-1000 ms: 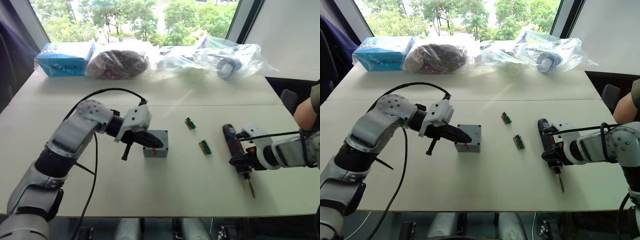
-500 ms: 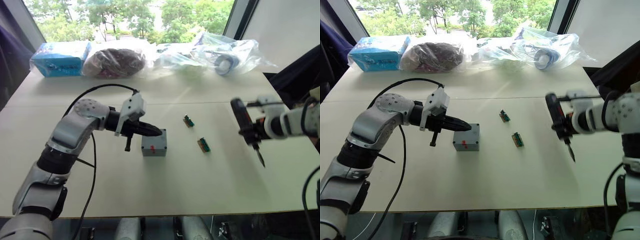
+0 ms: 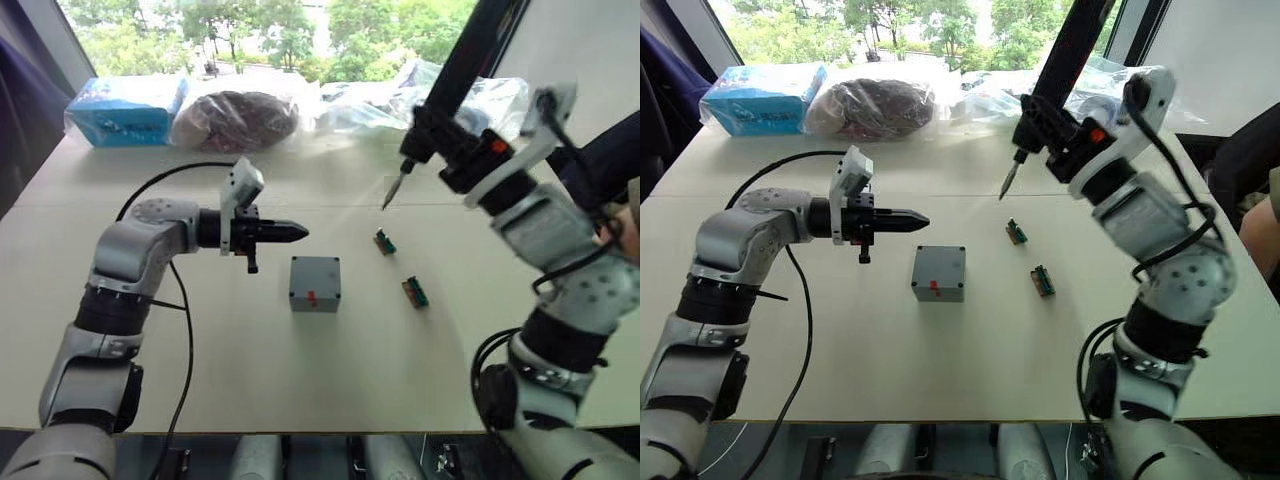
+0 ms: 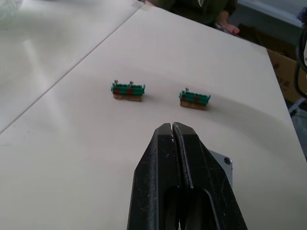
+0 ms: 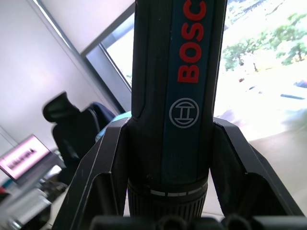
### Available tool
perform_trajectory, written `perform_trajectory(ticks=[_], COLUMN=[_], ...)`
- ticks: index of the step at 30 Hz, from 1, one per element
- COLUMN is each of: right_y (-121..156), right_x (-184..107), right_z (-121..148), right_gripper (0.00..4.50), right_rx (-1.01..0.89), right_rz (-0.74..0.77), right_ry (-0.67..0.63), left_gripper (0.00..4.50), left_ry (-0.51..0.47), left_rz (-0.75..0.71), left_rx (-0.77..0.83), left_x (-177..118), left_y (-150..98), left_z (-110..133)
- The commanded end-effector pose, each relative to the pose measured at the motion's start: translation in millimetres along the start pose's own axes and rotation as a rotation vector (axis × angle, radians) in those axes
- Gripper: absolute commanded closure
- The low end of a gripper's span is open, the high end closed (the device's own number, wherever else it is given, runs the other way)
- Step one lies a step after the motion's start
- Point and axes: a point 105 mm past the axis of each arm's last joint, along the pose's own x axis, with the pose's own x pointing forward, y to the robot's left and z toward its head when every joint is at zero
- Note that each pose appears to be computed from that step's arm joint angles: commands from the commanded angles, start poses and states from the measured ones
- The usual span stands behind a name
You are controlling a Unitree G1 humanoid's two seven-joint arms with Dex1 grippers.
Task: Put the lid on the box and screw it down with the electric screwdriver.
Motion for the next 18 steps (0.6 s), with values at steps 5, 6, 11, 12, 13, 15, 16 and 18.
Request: perform_trajectory(ticks=[5, 6, 11, 12, 13, 15, 16, 18], right_y=[44.8, 46.4, 39.1, 35.5, 33.2, 30.7, 32.0, 33.3], right_x=[-0.5, -0.5, 2.1, 4.1, 5.5, 7.4, 7.6, 7.4], right_z=[-33.7, -39.1, -55.1, -57.1, -59.1, -65.4, -69.3, -77.6], right_gripper=[2.69, 2.69, 2.69, 2.69, 2.69, 2.69, 2.69, 2.69], right_rx=[-0.187, -0.213, -0.308, -0.344, -0.366, -0.399, -0.425, -0.446], right_rz=[0.151, 0.166, 0.169, 0.156, 0.149, 0.148, 0.162, 0.177], right_ry=[-0.017, -0.014, -0.041, -0.049, -0.055, -0.053, -0.047, -0.038], left_gripper=[4.5, 4.5, 4.5, 4.5, 4.5, 4.5, 4.5, 4.5], left_ry=[0.087, 0.102, 0.127, 0.153, 0.18, 0.237, 0.251, 0.248], left_rz=[0.028, 0.041, 0.068, 0.075, 0.083, 0.092, 0.084, 0.067], left_rx=[0.075, 0.083, 0.09, 0.1, 0.111, 0.139, 0.148, 0.143], left_x=[4.5, 5.2, 8.3, 8.4, 8.4, 8.4, 8.8, 10.5], left_y=[-12.5, -11.3, -9.6, -8.6, -7.2, -5.4, -6.9, -10.7], left_z=[-18.5, -22.1, -32.7, -39.1, -45.5, -58.6, -62.6, -65.6])
